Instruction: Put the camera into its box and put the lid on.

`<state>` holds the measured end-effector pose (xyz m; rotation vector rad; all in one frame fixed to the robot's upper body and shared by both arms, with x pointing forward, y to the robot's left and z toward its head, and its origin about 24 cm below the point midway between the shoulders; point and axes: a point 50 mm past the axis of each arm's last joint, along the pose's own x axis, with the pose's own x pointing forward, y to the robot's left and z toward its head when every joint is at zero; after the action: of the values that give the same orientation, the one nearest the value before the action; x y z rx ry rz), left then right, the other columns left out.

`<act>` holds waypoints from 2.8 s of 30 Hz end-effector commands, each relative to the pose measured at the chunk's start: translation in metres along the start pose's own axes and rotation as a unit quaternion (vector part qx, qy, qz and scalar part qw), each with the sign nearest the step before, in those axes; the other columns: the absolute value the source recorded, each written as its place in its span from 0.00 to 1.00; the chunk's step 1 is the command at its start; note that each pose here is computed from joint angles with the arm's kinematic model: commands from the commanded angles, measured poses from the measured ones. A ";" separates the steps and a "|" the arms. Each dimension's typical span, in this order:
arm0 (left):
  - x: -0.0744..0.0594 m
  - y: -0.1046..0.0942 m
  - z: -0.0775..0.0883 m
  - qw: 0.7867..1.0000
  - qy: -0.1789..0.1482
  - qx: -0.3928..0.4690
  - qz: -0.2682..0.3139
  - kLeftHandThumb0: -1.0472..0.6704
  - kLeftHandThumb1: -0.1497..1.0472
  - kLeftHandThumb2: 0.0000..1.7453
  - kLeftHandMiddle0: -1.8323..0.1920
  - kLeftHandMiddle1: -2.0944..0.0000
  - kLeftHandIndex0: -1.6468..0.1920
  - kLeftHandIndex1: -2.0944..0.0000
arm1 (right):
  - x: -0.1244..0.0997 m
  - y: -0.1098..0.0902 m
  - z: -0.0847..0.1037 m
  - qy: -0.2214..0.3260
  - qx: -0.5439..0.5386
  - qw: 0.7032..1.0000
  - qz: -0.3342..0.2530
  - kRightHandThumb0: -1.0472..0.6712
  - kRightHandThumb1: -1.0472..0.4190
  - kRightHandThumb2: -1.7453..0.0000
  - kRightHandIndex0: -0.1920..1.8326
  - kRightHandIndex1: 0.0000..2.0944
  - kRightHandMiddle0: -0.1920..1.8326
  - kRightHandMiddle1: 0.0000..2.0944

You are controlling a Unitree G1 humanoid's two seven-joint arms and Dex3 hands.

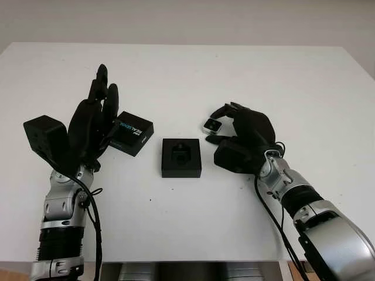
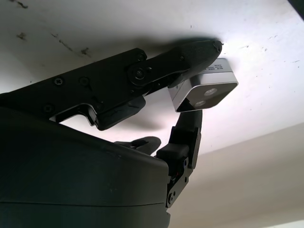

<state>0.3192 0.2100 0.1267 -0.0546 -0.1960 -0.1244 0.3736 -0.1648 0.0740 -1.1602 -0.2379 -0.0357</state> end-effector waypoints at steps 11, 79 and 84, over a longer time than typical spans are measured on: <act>0.000 0.003 0.004 1.000 -0.006 0.009 -0.004 0.16 1.00 0.30 1.00 1.00 1.00 1.00 | -0.005 0.004 -0.003 -0.001 0.002 1.000 -0.015 0.32 0.09 0.97 0.37 0.06 0.38 0.58; 0.001 0.005 0.003 1.000 0.003 0.015 -0.003 0.17 1.00 0.30 1.00 1.00 1.00 1.00 | -0.028 -0.039 0.052 -0.169 0.280 0.943 0.062 0.35 0.00 0.94 0.22 0.01 0.30 0.80; 0.000 0.006 0.003 1.000 0.003 0.014 -0.003 0.16 1.00 0.30 1.00 1.00 1.00 1.00 | -0.031 -0.032 0.056 -0.161 0.289 0.940 0.083 0.34 0.00 0.94 0.21 0.01 0.31 0.80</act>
<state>0.3193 0.2147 0.1267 -0.0336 -0.1817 -0.1290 0.3309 -0.1325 0.1159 -0.6010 -0.3990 0.3544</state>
